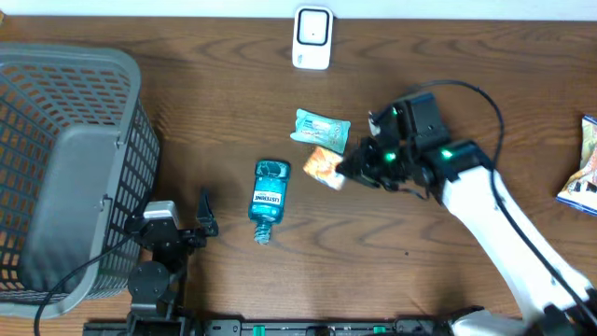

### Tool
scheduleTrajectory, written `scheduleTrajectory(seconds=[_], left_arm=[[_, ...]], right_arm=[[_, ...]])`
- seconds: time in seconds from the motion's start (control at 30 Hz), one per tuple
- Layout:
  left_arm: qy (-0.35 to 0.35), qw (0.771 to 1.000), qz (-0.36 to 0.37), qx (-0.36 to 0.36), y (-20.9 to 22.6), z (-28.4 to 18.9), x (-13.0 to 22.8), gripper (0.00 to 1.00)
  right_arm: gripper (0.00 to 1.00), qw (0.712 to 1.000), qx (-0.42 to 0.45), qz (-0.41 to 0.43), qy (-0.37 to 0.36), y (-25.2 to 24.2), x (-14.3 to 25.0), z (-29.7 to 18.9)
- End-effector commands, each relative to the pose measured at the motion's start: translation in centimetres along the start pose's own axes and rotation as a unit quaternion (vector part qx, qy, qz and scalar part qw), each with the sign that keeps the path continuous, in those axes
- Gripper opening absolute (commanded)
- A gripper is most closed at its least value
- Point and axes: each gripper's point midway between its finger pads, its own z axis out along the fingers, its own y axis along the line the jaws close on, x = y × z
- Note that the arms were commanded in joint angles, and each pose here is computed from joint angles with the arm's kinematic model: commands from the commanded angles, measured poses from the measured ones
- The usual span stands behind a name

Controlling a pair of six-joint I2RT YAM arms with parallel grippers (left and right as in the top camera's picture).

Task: Scan the item barcode
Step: 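Lift the orange snack pack and turn it with the right gripper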

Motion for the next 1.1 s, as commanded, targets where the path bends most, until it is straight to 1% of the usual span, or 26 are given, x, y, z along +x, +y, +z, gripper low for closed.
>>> scheduleTrajectory(seconds=[0.0, 0.1, 0.17, 0.43, 0.53, 0.7, 0.8, 0.93, 0.97, 1.07], left_arm=[[0.023, 1.0, -0.002, -0.017, 0.7, 0.1, 1.7, 1.0], [0.023, 1.0, -0.002, -0.017, 0.7, 0.1, 1.7, 1.0], [0.023, 1.0, -0.002, -0.017, 0.7, 0.1, 1.7, 1.0], [0.023, 1.0, -0.002, -0.016, 0.7, 0.1, 1.7, 1.0], [0.023, 1.0, -0.002, -0.017, 0.7, 0.1, 1.7, 1.0], [0.023, 1.0, -0.002, -0.016, 0.7, 0.1, 1.7, 1.0], [0.023, 1.0, -0.002, -0.017, 0.7, 0.1, 1.7, 1.0], [0.023, 1.0, -0.002, -0.017, 0.7, 0.1, 1.7, 1.0], [0.023, 1.0, -0.002, -0.016, 0.7, 0.1, 1.7, 1.0], [0.023, 1.0, -0.002, -0.017, 0.7, 0.1, 1.7, 1.0]], right_arm=[[0.01, 0.998, 0.015, -0.048, -0.047, 0.3, 0.6, -3.2], [0.01, 0.995, 0.002, -0.07, -0.076, 1.4, 1.1, -5.4], [0.01, 0.994, 0.004, -0.072, -0.085, 1.4, 0.9, -5.7], [0.01, 0.994, 0.001, -0.068, -0.086, 1.5, 0.9, -5.7], [0.01, 0.995, -0.011, -0.08, -0.058, 1.7, 2.0, -5.5], [0.01, 0.995, -0.013, -0.084, -0.059, 1.8, 2.1, -5.7], [0.01, 0.993, -0.019, -0.088, -0.071, 2.1, 1.9, -6.3], [0.01, 0.99, -0.033, -0.087, -0.105, 2.4, 0.7, -7.7], [0.01, 0.991, -0.04, -0.079, -0.104, 2.4, 0.6, -7.9], [0.01, 0.991, -0.106, -0.051, -0.055, 3.7, 1.6, -8.3]])
